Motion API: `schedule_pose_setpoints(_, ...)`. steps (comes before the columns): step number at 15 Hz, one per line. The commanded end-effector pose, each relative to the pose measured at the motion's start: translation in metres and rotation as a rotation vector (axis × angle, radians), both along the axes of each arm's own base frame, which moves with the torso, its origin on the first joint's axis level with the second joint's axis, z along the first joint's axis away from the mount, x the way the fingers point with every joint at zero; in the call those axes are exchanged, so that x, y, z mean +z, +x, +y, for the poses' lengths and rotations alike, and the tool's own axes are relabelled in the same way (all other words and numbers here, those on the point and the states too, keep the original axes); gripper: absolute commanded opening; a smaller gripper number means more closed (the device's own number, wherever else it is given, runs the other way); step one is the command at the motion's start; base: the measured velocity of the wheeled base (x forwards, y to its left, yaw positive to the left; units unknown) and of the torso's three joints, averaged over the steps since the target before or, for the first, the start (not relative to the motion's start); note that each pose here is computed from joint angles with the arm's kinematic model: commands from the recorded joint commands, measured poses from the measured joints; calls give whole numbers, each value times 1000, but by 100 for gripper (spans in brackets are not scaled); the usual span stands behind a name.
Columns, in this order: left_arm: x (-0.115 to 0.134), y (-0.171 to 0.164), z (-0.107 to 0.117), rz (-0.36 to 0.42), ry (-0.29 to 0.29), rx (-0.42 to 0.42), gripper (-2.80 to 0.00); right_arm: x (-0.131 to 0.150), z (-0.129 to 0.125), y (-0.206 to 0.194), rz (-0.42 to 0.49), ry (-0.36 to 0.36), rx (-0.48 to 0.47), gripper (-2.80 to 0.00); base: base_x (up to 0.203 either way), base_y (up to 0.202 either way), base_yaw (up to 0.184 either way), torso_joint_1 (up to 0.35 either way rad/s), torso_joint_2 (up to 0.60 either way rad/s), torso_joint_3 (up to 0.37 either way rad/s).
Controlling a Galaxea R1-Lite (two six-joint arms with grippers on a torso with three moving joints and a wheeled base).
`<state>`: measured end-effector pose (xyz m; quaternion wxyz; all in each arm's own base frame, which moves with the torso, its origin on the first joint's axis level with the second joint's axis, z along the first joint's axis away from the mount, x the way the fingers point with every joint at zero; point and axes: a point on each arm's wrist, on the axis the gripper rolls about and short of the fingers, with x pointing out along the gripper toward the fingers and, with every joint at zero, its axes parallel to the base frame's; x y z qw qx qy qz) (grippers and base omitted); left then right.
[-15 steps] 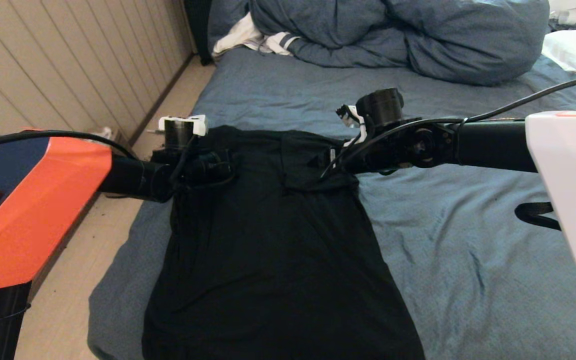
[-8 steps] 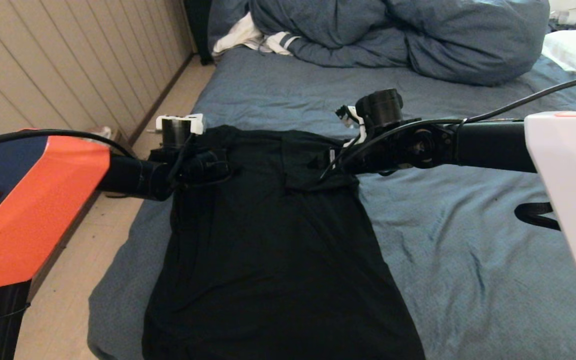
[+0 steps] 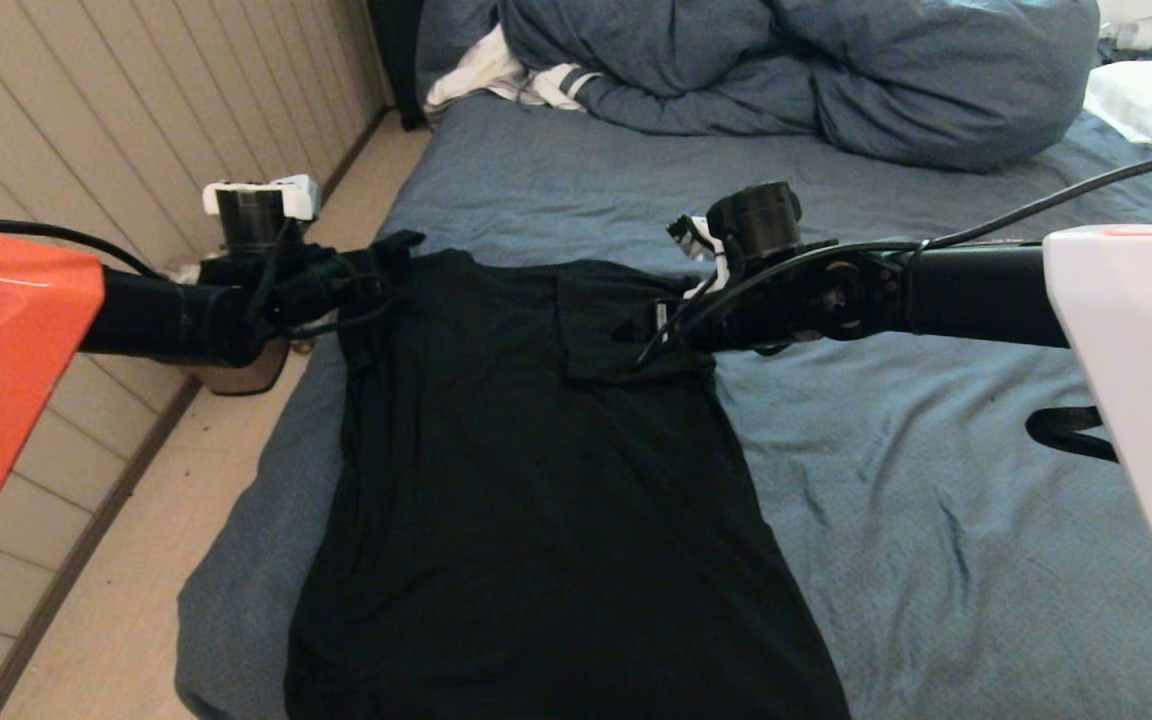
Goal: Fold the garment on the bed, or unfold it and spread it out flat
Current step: Unford the black T-shirt
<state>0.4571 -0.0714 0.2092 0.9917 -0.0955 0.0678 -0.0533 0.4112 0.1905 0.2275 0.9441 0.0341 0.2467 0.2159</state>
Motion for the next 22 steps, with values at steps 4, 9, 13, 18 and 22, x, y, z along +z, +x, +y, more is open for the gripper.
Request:
schedule_pose_setpoints(4,-9,-5,37,28,-11,68,-280,-1,4,-2,5,0,9,0,0,0,0,0,0,0)
schedule_pose_setpoints(9,-24,2,98,33,-24,179,-280,-4,3,-2,15,-6,8,0,0,0,0,0,0,0)
schedule_pose_setpoints(13,-41,-7,141,74,-67,204,-280,-5,3,-2,16,-7,8,0,0,0,0,0,0,0)
schedule_pose_setpoints(18,-49,-9,141,74,-64,201,-280,-4,3,-3,15,-7,9,0,0,0,0,0,0,0)
schedule_pose_setpoints(22,-42,-13,140,61,-62,200,0,-2,2,-3,11,-5,9,0,0,0,0,0,0,0)
